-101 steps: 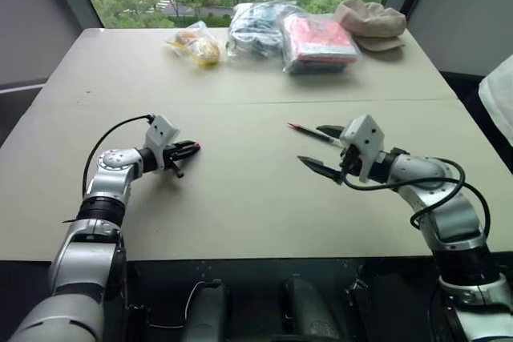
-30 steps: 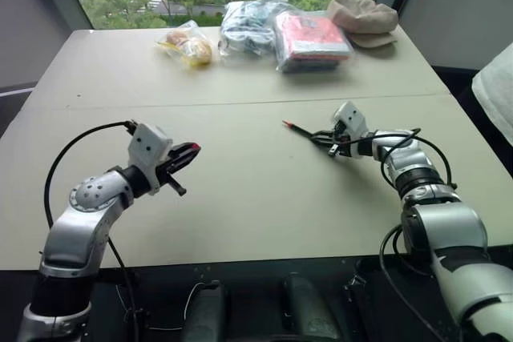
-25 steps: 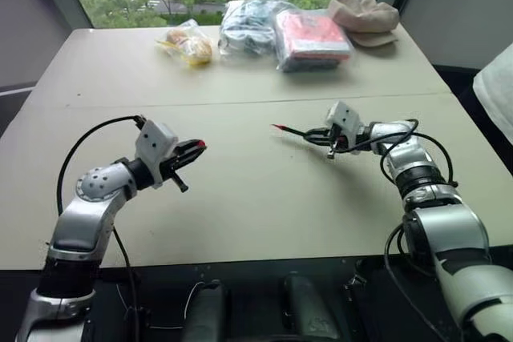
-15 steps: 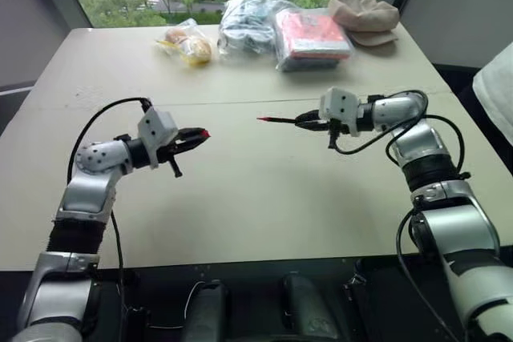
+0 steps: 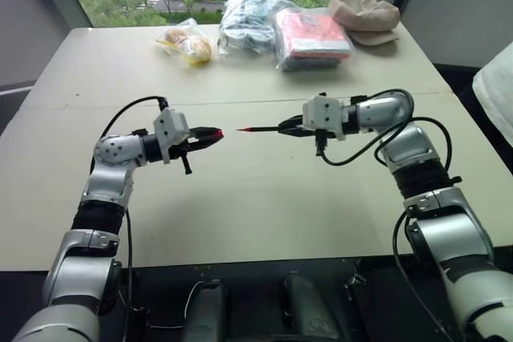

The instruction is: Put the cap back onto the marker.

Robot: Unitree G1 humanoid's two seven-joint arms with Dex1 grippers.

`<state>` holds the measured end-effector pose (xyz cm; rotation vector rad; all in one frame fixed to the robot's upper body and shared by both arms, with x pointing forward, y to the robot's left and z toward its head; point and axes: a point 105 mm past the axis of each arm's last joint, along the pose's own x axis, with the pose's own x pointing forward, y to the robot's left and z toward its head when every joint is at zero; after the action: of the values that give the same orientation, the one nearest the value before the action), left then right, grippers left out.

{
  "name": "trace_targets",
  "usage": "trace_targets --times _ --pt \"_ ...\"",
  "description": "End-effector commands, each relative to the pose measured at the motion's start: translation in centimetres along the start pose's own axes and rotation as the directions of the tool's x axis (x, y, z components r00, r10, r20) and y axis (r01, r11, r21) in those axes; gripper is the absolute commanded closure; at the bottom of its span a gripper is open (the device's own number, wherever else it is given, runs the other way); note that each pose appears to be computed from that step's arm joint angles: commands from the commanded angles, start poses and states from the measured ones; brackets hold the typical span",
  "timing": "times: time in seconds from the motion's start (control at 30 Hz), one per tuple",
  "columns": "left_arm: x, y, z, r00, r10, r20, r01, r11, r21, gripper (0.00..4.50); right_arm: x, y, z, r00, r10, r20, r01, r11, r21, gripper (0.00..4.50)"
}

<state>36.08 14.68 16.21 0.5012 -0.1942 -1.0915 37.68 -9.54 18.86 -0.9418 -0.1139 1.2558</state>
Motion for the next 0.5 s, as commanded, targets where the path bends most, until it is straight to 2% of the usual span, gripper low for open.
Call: trace_targets --times 0.03,0.5 --pt "0.48 0.25 1.18 0.999 -0.022 0.026 0.021 0.999 0.047 4.50 0.01 -0.37 1.45 0.999 -0.012 0.045 0.013 0.999 -0.033 4.44" --pt "0.80 -0.43 0.91 0.998 -0.052 0.020 0.051 0.998 0.043 4.50 0.39 0.15 2.08 0.998 0.014 0.056 -0.013 0.999 -0.034 4.44"
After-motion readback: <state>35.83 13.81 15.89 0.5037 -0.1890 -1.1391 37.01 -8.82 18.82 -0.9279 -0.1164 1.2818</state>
